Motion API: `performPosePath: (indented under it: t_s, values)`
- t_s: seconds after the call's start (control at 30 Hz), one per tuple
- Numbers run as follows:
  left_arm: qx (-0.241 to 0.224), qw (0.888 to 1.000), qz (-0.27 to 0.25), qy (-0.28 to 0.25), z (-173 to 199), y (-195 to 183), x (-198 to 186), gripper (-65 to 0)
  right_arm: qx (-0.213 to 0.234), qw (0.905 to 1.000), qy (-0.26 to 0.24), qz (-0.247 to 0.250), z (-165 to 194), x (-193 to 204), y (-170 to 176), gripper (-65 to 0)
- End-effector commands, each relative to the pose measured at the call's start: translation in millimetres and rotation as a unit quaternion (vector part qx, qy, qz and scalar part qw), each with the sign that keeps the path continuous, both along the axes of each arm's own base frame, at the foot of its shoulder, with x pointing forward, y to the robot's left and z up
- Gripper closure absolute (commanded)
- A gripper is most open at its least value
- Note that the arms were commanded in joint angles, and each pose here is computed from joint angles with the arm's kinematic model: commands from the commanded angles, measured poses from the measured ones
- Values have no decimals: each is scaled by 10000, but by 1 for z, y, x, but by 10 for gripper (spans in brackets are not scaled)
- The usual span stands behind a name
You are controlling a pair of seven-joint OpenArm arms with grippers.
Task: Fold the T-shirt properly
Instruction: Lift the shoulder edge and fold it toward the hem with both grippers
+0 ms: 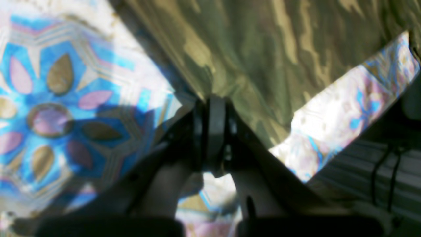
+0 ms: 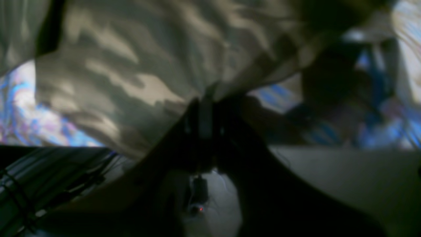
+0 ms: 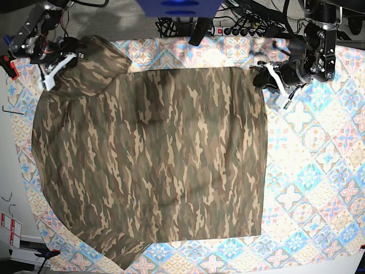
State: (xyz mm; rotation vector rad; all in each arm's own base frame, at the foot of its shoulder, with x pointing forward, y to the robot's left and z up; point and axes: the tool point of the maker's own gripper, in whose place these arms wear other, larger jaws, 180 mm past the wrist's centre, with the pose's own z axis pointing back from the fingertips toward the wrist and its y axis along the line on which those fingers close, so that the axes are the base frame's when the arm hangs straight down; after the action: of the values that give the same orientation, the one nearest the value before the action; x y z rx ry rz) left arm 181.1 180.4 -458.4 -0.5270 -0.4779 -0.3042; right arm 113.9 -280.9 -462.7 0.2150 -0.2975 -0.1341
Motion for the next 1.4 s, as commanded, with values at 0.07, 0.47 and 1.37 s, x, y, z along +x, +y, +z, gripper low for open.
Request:
performPosePath:
  t_s: [0.07, 0.47, 1.37]
  values:
    - [42, 9994, -29, -355, 21, 7, 10, 0, -145, 9998, -127, -67, 9, 3, -13, -11]
    - [337, 9984, 265, -355, 28, 38, 14, 0, -567, 9958, -707, 101, 40, 30, -21, -11]
    - [764, 9957, 94, -525, 65, 46, 101, 0, -1619, 9783, -1276, 202, 89, 109, -58, -11]
